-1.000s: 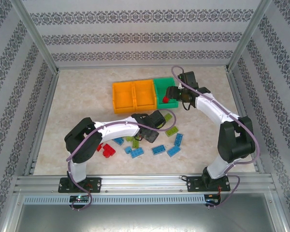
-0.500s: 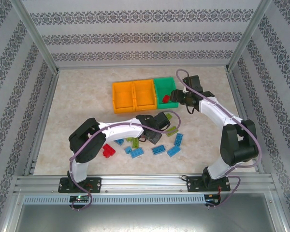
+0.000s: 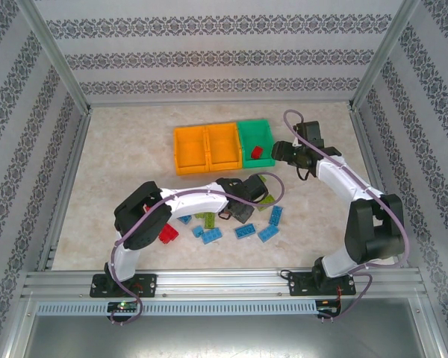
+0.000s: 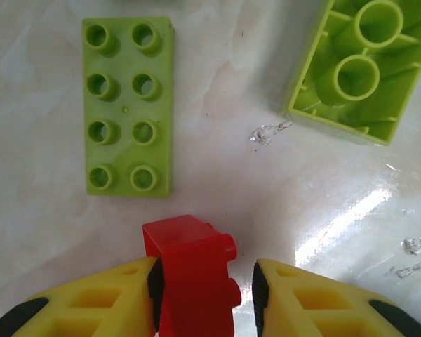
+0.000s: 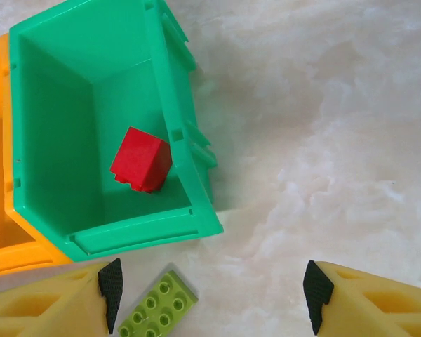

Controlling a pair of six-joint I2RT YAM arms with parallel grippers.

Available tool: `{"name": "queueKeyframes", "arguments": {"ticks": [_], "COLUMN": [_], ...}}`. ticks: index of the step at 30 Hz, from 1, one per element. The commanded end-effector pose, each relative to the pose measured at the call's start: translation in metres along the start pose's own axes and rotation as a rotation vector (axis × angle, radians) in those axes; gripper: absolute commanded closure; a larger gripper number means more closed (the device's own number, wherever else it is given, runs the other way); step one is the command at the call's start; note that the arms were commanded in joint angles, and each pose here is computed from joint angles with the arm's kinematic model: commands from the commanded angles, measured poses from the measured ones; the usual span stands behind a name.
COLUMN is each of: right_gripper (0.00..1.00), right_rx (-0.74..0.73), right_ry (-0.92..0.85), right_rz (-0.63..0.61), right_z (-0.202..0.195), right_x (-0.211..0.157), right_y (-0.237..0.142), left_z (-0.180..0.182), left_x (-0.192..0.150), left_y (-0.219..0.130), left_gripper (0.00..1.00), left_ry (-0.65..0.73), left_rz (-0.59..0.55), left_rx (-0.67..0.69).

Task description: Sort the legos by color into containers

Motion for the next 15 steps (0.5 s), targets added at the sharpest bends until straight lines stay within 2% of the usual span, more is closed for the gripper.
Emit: {"name": "queueKeyframes", "arguments": {"ticks": [1, 7, 12, 15], "right_gripper": [0.28, 0.28, 0.28, 0.28], "right_rx": [0.011, 0.008, 0.003, 0.001], "right_ry": [-0.001, 0.003, 0.005, 0.007], "right_rz": [-0.016, -0.011, -0.005, -0.002], "right_z": [-0.0025, -0.0055, -0.0084, -0.0100], "right_x": [-0.0002, -0.0031, -0.0068, -0.0092], "right_y": [-0.0070, -0.0069, -0.0067, -0.0070], "left_z": [0.0017, 0.0046, 0.0027, 0.0024], "left_x": [-0.0053, -0.0033, -0.0037, -0.0016], "left_y": [0.0042, 0.0070, 0.0103, 0.0071], "left_gripper": [0.62, 0.68, 0.82, 0.86], "left_ry": [0.025, 0.031, 0.023, 0.015], "left_rz": [0.025, 0.025, 0.031, 0.021], "left_rx": [0.052, 0.083, 0.077, 0.075]}}
Point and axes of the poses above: each hand's point on the last joint's axis, 136 mm out from that joint toward the fingers, its own y axis out along the fingers, its own z axis along the line the jaws close on, x = y × z, the point moved 2 cm from there along -y, back along the fingers, and after that the axes turned 14 degrees about -y, right-handed, at the moved point
